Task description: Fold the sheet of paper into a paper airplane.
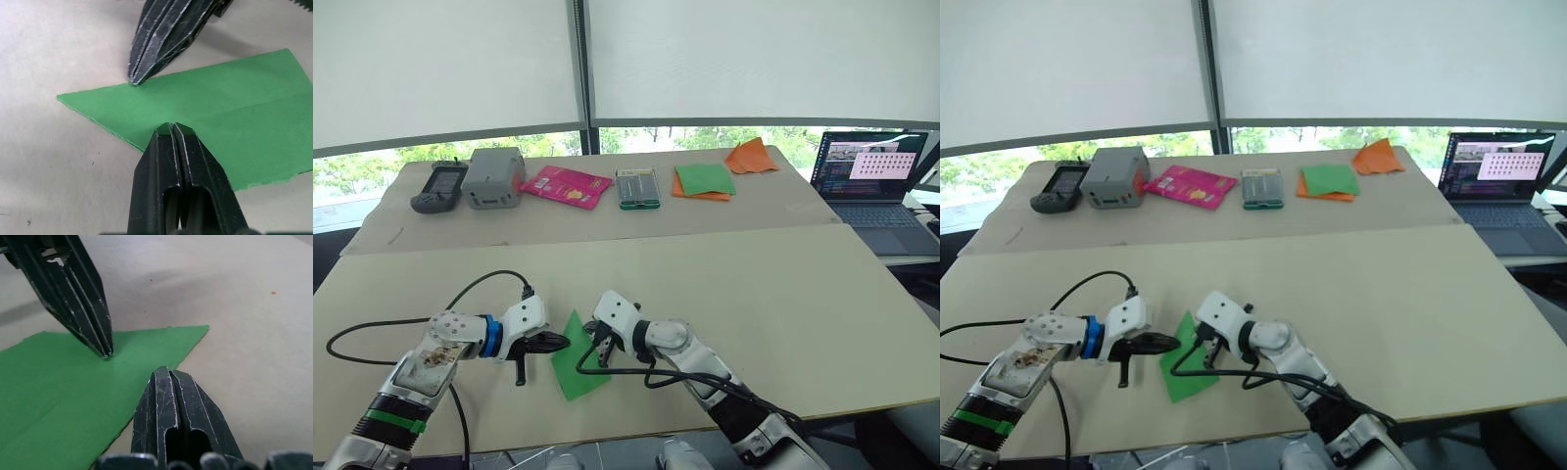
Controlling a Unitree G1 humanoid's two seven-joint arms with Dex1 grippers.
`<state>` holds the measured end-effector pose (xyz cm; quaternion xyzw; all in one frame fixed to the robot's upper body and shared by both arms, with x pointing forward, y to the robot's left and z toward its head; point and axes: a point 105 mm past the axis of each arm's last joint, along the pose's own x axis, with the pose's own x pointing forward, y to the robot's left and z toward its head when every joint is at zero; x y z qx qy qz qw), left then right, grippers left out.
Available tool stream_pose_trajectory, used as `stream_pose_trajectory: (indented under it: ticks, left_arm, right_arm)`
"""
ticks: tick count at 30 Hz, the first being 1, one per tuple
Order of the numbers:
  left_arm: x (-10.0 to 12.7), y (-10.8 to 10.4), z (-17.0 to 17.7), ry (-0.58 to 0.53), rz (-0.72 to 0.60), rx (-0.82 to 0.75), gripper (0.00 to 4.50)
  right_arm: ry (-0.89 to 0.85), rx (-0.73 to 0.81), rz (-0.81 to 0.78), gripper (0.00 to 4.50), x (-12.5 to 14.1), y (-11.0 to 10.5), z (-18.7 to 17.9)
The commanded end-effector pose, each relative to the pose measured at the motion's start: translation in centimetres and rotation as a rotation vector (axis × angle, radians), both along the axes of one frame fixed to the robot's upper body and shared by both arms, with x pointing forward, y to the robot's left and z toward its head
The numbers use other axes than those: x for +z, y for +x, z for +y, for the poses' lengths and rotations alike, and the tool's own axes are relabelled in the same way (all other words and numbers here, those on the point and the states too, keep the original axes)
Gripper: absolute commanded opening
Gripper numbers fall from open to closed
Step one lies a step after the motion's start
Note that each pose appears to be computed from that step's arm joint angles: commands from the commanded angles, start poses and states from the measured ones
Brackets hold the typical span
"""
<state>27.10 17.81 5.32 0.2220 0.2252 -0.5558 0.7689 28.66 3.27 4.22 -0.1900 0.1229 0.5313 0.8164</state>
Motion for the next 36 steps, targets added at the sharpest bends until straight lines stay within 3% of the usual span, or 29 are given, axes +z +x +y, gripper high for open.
stream_pose_trajectory:
  ticks: [1,20,36]
  left_arm:
    - [-2.4,-1.0,0.9,0.075,0.087,0.015,0.07]
    - [-2.7,-0.9,0.9,0.084,0.091,0.016,0.07]
    - [-2.8,-0.8,1.0,0.092,0.090,0.018,0.07]
  right_arm:
    - [-0.144,0.052,0.170,0.00,-4.7,-3.0,-0.8]
    - [-0.249,0.167,0.182,0.00,-5.2,-5.4,-2.3]
    - [-0.307,0.367,0.079,0.00,-4.5,-7.3,-2.4]
